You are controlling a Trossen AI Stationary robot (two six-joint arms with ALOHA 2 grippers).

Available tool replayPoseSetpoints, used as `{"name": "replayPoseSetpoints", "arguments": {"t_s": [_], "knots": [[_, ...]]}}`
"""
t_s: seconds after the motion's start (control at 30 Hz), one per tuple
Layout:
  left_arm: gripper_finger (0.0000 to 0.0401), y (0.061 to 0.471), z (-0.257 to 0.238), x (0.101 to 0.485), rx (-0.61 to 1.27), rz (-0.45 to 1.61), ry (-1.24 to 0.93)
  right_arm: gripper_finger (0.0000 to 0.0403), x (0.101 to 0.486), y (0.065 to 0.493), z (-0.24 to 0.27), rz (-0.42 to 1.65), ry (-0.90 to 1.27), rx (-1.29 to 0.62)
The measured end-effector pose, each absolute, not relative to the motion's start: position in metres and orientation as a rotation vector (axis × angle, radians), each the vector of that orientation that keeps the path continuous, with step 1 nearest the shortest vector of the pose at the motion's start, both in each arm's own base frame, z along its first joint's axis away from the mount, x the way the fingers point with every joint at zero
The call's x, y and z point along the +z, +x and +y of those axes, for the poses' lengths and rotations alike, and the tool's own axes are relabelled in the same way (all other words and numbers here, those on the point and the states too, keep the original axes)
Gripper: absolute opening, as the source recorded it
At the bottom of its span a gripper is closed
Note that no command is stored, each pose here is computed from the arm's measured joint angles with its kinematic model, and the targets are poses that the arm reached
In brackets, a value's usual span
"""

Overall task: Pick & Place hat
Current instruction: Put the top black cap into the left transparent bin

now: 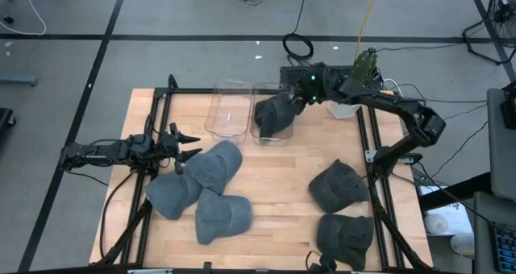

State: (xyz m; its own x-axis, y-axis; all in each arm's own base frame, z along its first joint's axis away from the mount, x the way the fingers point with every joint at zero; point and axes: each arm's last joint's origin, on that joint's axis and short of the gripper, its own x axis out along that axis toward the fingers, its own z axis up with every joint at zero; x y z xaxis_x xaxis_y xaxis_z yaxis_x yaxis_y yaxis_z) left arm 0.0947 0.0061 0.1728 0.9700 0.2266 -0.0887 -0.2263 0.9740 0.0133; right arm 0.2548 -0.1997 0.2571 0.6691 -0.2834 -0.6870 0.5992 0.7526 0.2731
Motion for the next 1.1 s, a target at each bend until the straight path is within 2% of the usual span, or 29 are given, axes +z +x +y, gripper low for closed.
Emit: {"name": "replayPoseSetpoints", "arguments": {"t_s": [0.23, 0.4, 0.57, 0.7, 0.77, 0.87, 0.97, 1.1], "knots": [[0.0191, 0.095, 0.006, 0.173, 0.229, 0.090, 0.003, 0.0223, 0.232, 0.260, -0.212, 0.719, 0.601, -0.520], [0.0191, 0.095, 0.006, 0.173, 0.229, 0.090, 0.003, 0.0222, 0.222, 0.269, -0.212, 0.700, 0.683, -0.392], [0.0191, 0.095, 0.006, 0.173, 0.229, 0.090, 0.003, 0.0205, 0.223, 0.277, -0.204, 0.693, 0.676, -0.330], [0.0191, 0.095, 0.006, 0.173, 0.229, 0.090, 0.003, 0.0160, 0.226, 0.280, -0.200, 0.682, 0.639, -0.306], [0.0191, 0.095, 0.006, 0.173, 0.229, 0.090, 0.003, 0.0115, 0.228, 0.282, -0.200, 0.667, 0.591, -0.289], [0.0191, 0.095, 0.006, 0.173, 0.229, 0.091, 0.003, 0.0028, 0.229, 0.283, -0.201, 0.659, 0.509, -0.260], [0.0191, 0.095, 0.006, 0.173, 0.229, 0.090, 0.003, 0.0008, 0.234, 0.286, -0.203, 0.605, 0.414, -0.231], [0.0191, 0.095, 0.006, 0.173, 0.229, 0.090, 0.003, 0.0004, 0.246, 0.276, -0.212, 0.523, 0.357, -0.101]]}}
